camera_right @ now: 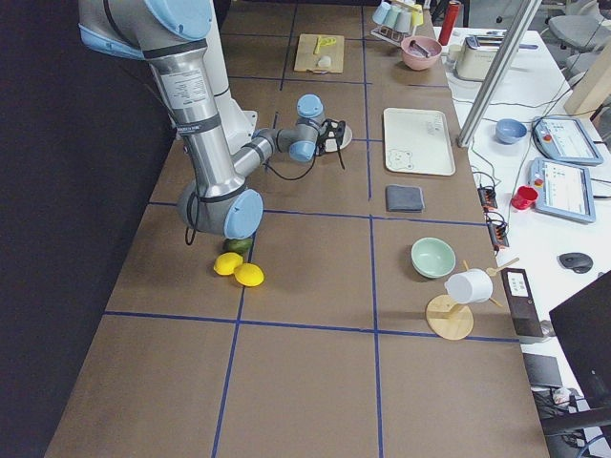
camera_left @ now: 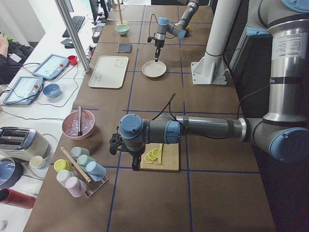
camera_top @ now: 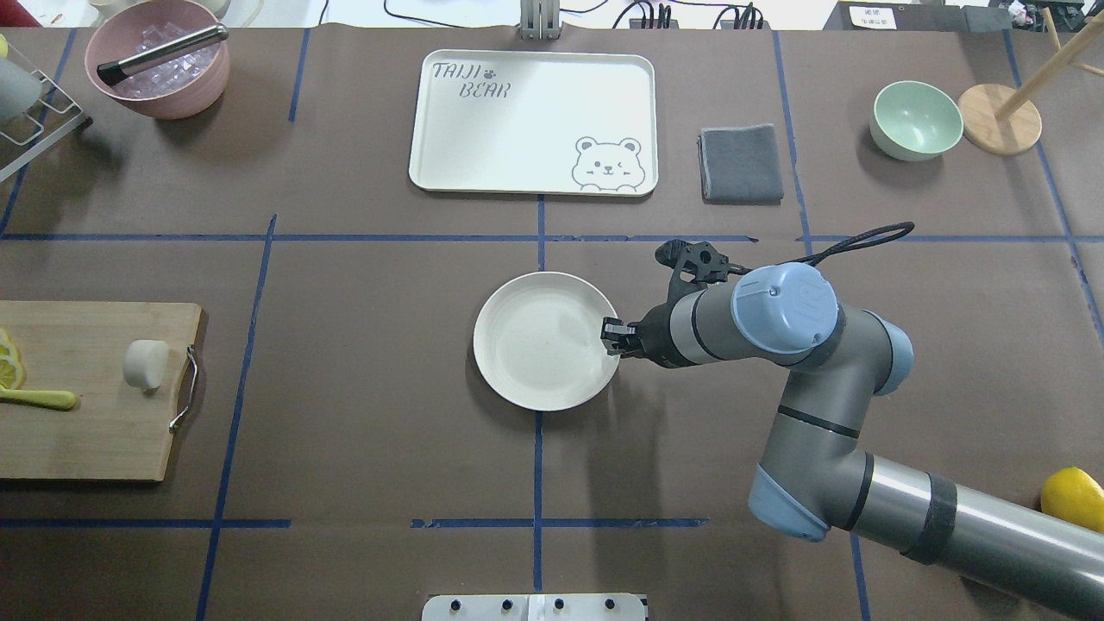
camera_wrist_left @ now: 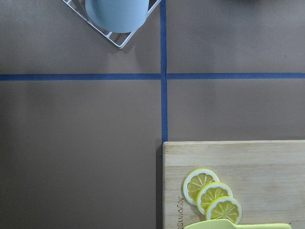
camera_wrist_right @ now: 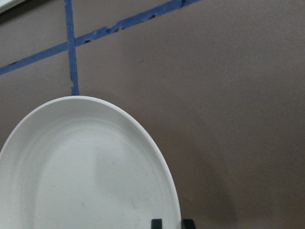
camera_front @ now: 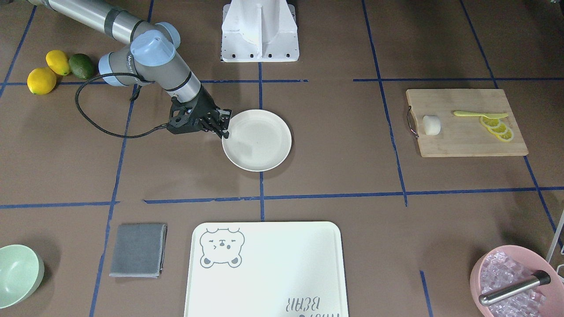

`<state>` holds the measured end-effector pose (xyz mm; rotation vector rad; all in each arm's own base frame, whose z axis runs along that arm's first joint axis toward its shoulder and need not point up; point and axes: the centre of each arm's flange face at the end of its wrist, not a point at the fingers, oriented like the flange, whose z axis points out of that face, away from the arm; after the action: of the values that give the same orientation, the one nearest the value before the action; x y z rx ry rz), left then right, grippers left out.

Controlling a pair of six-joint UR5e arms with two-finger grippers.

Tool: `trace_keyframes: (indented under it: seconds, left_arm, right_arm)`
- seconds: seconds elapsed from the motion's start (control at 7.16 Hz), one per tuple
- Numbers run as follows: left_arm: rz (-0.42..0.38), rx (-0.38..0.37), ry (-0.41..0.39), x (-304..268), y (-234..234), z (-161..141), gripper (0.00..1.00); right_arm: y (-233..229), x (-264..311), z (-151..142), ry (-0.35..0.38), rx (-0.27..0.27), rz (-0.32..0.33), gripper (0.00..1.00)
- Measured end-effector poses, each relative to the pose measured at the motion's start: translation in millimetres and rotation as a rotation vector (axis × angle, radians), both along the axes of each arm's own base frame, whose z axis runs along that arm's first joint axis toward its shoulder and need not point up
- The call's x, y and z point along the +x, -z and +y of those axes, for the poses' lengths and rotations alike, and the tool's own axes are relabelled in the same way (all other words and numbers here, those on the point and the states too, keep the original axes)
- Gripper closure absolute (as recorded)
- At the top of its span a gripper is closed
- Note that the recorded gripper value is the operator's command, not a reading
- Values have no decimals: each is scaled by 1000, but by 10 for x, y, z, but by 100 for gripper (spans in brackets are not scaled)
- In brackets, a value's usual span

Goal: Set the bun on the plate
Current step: 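Carry the plate to the table centre and lower it down, then open the right gripper and withdraw it away from the plate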

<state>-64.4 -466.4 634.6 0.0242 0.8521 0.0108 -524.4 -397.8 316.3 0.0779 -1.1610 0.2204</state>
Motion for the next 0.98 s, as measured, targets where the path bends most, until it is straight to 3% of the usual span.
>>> trace_keyframes:
  seconds: [0.42, 0.7, 0.98]
  left_arm:
    - [-5, 39, 4, 5, 133, -40, 0]
    - [0, 74, 38, 384, 842, -83, 0]
    - [18, 30, 60, 1110, 1469, 37, 0]
  right_arm:
    - [178, 119, 0, -9, 8, -14, 0]
    - [490, 484, -116, -11, -22, 52, 0]
    - [544, 1036, -464, 24, 21, 137, 0]
